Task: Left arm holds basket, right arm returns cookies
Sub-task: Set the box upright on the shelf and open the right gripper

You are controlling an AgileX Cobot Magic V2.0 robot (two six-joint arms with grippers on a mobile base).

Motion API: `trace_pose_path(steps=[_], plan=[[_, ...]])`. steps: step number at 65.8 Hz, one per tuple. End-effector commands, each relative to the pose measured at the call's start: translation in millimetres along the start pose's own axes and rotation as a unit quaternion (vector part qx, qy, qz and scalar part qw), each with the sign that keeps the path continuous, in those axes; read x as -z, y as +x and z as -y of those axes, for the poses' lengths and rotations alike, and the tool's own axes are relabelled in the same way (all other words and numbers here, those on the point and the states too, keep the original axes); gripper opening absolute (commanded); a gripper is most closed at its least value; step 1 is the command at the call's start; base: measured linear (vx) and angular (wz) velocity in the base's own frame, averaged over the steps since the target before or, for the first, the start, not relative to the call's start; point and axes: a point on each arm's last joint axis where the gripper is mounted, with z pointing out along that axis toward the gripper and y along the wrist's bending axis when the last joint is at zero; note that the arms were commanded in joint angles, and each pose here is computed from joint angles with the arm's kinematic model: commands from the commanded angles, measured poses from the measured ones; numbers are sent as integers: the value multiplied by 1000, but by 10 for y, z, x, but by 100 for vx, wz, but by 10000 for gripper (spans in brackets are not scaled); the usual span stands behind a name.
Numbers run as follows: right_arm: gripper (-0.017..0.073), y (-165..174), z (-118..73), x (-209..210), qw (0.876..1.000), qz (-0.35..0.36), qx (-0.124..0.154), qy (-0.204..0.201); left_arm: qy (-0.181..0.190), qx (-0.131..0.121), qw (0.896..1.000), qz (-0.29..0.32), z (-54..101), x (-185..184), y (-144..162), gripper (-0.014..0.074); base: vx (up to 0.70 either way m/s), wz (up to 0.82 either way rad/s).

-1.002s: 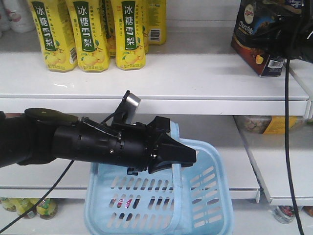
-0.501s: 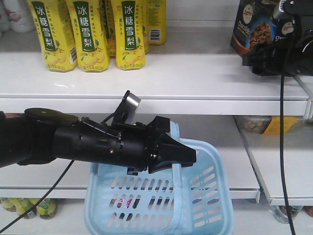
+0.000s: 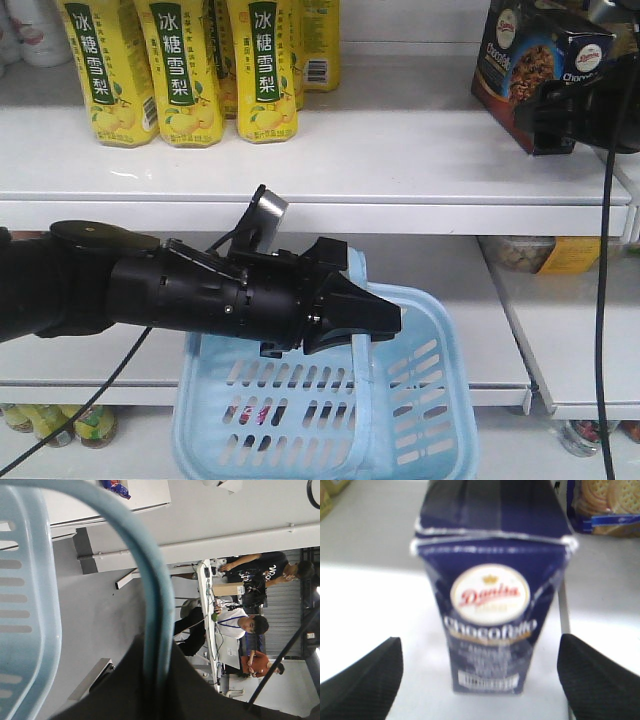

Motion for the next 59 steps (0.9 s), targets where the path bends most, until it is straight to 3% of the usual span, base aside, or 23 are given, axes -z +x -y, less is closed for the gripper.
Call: trace_pose_path(steps=[1,25,44,59], plan=[[591,-186,18,303,998,58,16,10,61,-7,997,44,306,100,-88,-3,0,0],[591,-61,14,806,995,91,23,19,61,-7,997,44,306,100,-88,-3,0,0],[591,433,-5,1291,990,133,25,22,61,-7,997,44,306,100,-88,-3,0,0],[579,1020,-24,1730,984,173,28,24,61,-7,997,44,306,100,-88,-3,0,0]])
